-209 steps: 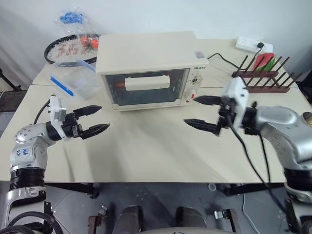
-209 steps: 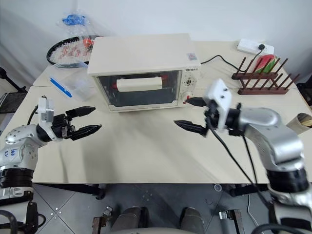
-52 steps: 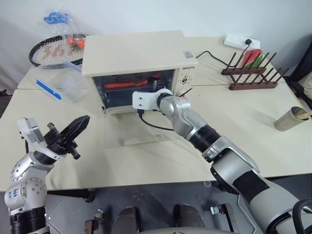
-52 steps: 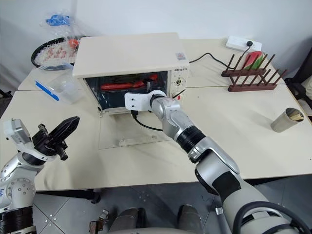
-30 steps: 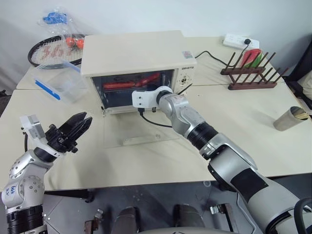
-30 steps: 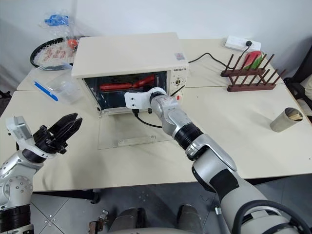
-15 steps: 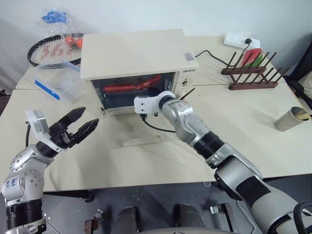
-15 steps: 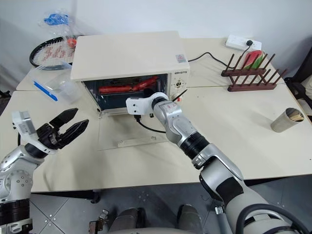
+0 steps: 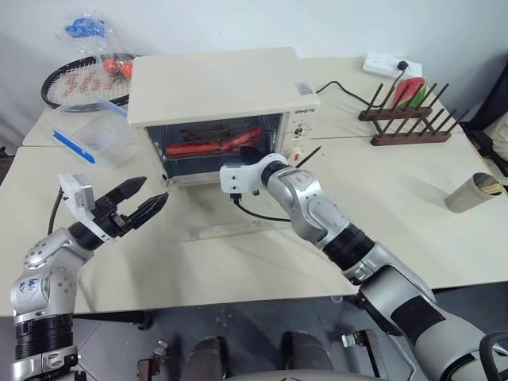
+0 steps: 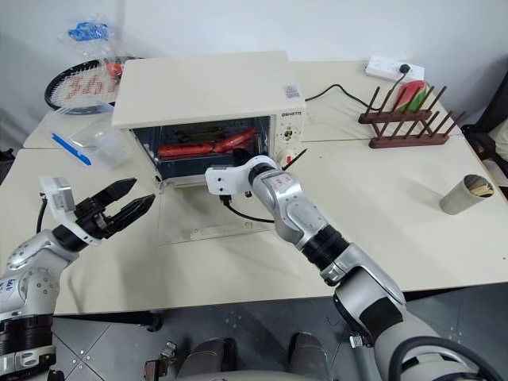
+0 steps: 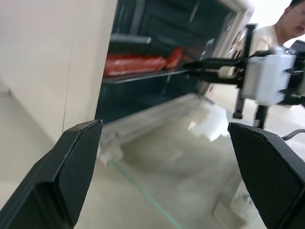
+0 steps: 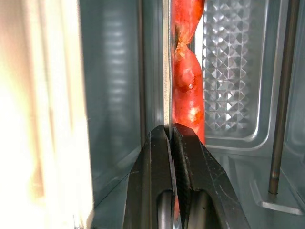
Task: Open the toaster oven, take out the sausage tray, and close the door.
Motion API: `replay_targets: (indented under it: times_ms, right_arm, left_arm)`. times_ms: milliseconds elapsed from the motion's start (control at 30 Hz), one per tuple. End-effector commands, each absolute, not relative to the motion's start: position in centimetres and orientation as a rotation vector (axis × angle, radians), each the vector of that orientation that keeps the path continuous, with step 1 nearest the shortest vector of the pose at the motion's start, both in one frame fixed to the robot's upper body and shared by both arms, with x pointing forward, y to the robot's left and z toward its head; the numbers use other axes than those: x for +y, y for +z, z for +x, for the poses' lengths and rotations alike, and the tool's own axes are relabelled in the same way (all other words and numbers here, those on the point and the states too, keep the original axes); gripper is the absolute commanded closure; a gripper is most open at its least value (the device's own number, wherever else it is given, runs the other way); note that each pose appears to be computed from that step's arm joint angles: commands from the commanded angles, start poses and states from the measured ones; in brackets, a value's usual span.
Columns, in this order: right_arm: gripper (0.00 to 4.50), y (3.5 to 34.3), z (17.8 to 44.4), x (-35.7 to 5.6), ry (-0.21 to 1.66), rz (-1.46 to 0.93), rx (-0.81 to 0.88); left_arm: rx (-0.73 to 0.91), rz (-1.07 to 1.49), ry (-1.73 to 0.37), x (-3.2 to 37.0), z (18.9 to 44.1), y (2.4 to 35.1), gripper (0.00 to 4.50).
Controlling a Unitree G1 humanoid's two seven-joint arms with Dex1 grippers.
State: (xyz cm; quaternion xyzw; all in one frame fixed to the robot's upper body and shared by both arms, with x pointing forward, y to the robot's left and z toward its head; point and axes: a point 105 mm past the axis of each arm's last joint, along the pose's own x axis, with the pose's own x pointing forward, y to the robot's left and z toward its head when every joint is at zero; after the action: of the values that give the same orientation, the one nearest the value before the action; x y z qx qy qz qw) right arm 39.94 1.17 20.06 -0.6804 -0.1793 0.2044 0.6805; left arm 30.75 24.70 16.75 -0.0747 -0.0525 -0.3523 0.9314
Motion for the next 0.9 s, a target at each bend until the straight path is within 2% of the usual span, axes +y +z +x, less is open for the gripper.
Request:
replay_targets:
  times_ms: [33, 367, 900]
  right_arm:
    - [4.5, 23.1, 37.9, 2.5, 0.396, -1.523, -0.586]
    - [4.5, 22.3, 36.4, 2.5, 0.443, -1.501, -0.608]
    - [4.5, 25.1, 36.2, 1.3, 0.381, -1.529, -0.69]
  left_arm:
    - [-0.109, -0.127, -0.72, 24.6, 30.5, 17.4, 0.02]
    - [-0.067, -0.132, -0.711, 25.0, 30.7, 17.4, 0.02]
    - [-0.045, -0.157, -0.691, 24.7, 31.7, 17.3, 0.02]
